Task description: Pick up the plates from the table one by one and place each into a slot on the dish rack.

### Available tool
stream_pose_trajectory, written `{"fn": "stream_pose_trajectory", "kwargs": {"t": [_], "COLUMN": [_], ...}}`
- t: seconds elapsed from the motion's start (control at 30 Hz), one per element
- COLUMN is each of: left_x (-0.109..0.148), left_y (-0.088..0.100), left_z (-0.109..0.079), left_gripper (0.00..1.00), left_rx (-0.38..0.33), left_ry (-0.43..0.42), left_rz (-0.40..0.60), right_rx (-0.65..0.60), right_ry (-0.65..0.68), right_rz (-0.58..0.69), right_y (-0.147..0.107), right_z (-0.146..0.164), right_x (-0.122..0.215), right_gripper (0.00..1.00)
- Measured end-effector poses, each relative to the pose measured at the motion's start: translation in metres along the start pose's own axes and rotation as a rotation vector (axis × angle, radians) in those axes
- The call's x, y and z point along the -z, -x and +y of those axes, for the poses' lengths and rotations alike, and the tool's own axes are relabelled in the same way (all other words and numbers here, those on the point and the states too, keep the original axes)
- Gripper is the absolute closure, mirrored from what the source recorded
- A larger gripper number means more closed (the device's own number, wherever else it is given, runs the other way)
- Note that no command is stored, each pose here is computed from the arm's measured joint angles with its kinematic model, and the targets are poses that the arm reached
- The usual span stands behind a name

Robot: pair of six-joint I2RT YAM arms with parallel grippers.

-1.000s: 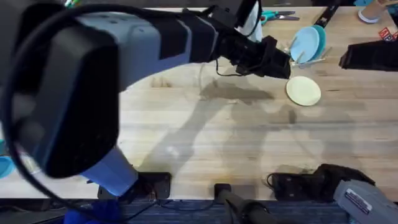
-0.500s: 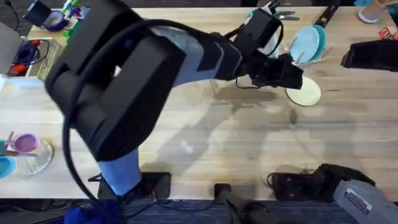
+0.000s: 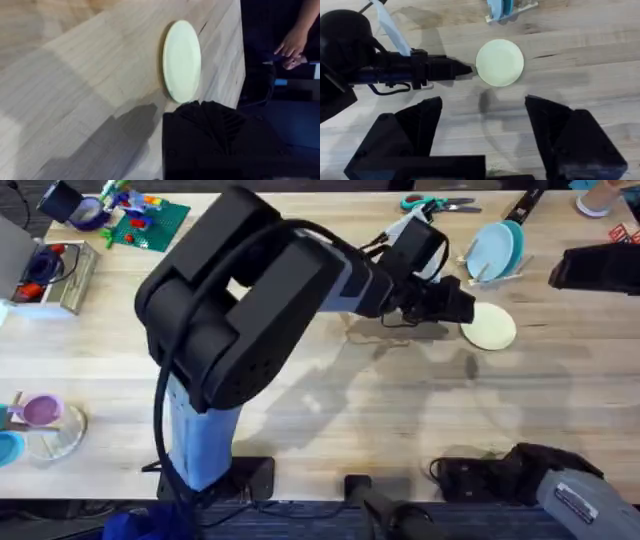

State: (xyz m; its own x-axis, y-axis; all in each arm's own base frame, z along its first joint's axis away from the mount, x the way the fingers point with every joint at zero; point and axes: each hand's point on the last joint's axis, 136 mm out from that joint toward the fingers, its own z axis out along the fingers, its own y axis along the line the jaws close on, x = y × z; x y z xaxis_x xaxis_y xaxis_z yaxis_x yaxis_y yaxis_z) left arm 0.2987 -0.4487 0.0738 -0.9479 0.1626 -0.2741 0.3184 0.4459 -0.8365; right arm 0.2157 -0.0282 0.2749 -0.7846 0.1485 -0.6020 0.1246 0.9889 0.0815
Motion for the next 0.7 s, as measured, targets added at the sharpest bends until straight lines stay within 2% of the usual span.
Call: {"fn": "stream_pose_trajectory", "kwargs": {"t": [0.33,0.5,0.7], "left_x": [-0.019,-0.029,-0.027], "left_y": [0.016,0.009,0.005], "left_z": [-0.034,-0.025,-0.009], "left_gripper": [0.961,0.961,0.961], "left_rx": [-0.053,-0.032,0.019], "left_ry": [-0.039,-0.024,0.022], "left_rz": [-0.028,-0.004,0.021], "right_rx": [0.0,0.0,0.0], "right_ry": [0.0,0.0,0.0], "right_rz": [0.0,0.0,0.0], "right_y": [0.0,0.0,0.0], "right_z": [0.0,0.0,0.0], "right_x": [0.0,0.0,0.0], "right_gripper": [0.007,0.009,0.007]}}
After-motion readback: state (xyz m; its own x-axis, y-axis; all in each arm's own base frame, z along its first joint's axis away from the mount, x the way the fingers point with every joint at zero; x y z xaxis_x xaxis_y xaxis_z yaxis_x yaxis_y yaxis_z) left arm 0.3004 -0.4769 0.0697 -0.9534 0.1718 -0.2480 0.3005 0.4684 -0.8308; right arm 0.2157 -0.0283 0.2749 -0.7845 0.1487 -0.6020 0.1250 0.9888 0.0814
